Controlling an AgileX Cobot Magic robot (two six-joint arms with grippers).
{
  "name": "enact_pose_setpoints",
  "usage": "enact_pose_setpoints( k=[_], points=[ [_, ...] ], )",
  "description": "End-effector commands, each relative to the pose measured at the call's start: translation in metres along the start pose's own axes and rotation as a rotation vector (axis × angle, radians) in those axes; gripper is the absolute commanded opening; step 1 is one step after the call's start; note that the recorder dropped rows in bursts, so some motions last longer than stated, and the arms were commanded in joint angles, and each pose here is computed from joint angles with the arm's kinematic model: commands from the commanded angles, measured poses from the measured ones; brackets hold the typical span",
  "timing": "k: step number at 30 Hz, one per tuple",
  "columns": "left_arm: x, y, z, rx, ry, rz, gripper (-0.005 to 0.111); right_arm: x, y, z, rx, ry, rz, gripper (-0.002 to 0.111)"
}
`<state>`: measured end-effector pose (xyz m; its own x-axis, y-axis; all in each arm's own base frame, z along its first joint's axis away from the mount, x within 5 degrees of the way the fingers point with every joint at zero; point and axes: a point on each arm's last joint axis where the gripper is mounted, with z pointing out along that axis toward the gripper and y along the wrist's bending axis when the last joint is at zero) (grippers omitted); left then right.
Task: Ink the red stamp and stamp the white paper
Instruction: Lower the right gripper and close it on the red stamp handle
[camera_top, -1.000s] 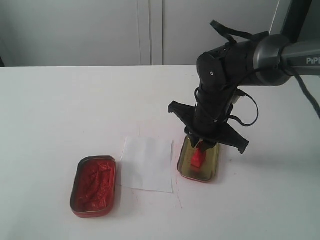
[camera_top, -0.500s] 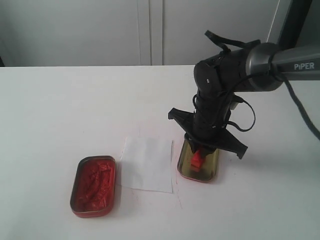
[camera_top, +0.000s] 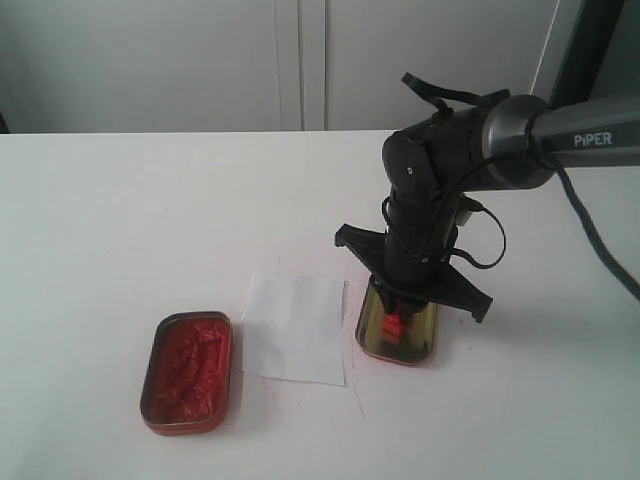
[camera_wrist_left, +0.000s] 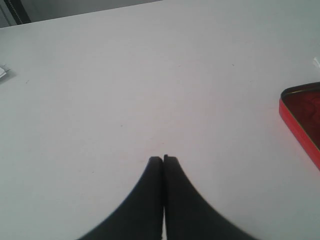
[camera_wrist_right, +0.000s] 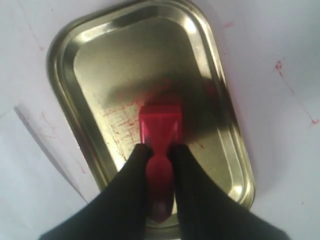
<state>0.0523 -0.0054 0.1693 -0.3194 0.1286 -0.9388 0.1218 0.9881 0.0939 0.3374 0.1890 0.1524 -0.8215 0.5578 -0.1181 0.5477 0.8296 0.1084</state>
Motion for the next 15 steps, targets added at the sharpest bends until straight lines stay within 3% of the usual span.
enact_pose_setpoints(
  k=[1,15],
  points=[
    [0.001,0.000,0.000,0.000,0.001,0.002,0.000,0.001,0.001,0.000,-0.002,-0.006,-0.033,0.000],
    [0.001,0.000,0.000,0.000,0.001,0.002,0.000,-0.001,0.003,-0.016,-0.054,-0.033,-0.081,0.000]
  ],
)
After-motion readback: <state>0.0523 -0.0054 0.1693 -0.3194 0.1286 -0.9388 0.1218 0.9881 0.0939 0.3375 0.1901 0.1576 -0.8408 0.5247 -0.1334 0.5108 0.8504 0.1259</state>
